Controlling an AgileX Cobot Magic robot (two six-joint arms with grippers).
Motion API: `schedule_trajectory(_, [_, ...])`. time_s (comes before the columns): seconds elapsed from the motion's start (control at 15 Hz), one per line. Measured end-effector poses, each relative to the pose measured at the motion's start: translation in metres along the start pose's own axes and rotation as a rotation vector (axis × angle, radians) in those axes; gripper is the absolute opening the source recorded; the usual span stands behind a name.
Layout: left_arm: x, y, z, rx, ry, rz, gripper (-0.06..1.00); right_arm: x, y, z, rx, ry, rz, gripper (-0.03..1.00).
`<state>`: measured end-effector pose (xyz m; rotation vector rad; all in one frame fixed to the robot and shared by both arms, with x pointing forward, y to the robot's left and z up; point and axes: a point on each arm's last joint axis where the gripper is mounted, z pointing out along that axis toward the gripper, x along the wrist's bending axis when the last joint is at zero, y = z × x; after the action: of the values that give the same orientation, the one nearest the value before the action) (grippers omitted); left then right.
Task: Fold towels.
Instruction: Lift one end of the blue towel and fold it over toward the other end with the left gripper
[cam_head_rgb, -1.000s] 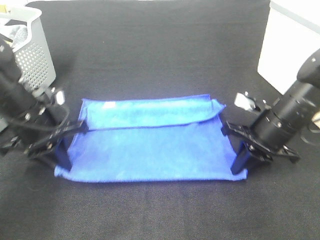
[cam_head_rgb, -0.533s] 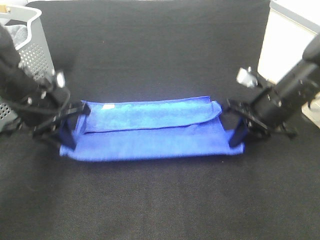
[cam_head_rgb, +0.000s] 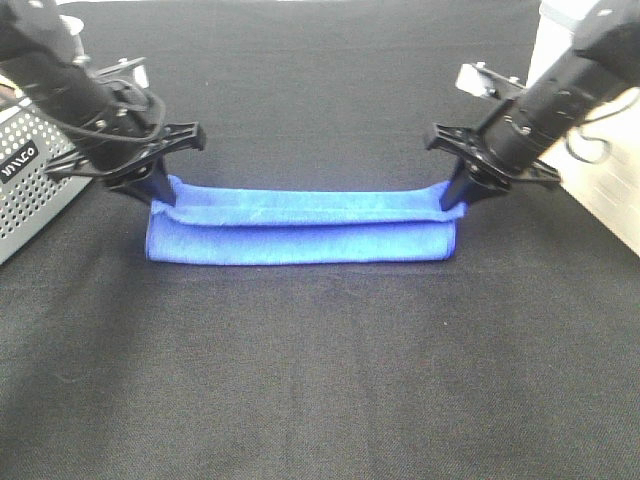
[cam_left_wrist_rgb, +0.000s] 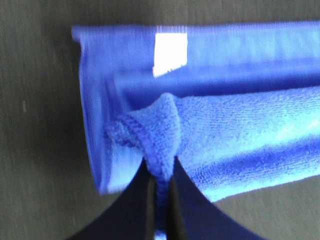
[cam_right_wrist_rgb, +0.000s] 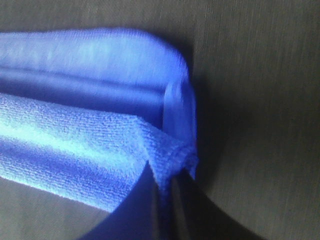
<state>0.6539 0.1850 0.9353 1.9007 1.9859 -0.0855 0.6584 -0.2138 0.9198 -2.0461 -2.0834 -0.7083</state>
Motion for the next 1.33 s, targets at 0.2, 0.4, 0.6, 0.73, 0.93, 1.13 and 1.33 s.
schedule_trajectory(0.2, [0.006,0.007,0.027,0.01,0.016,-0.007,0.02,-0.006,0.015,0.019,0.0,-0.006,-0.006,0.0])
schedule_trajectory(0.4, [0.011,0.008,0.041,-0.013,0.024,-0.017,0.04,-0.014,0.013,0.035,0.031,-0.013,0.006,0.05])
schedule_trajectory(0.6, [0.01,0.011,0.041,-0.039,0.019,-0.021,0.23,-0.017,0.011,0.042,0.052,-0.016,0.01,0.49])
schedule_trajectory(0.73, [0.01,0.013,0.04,-0.059,0.017,-0.02,0.55,-0.014,0.011,0.036,0.062,-0.008,0.003,0.76])
schedule_trajectory(0.93, [0.011,0.014,0.033,-0.068,0.053,0.005,0.67,-0.008,0.012,0.018,0.059,-0.022,-0.042,0.8])
schedule_trajectory(1.13, [0.017,0.009,0.031,-0.011,0.12,-0.02,0.69,-0.006,0.012,0.011,0.067,-0.033,-0.066,0.81])
schedule_trajectory(1.33, [0.019,0.008,0.035,0.003,0.127,-0.022,0.69,-0.005,0.012,0.011,0.067,-0.033,-0.066,0.81])
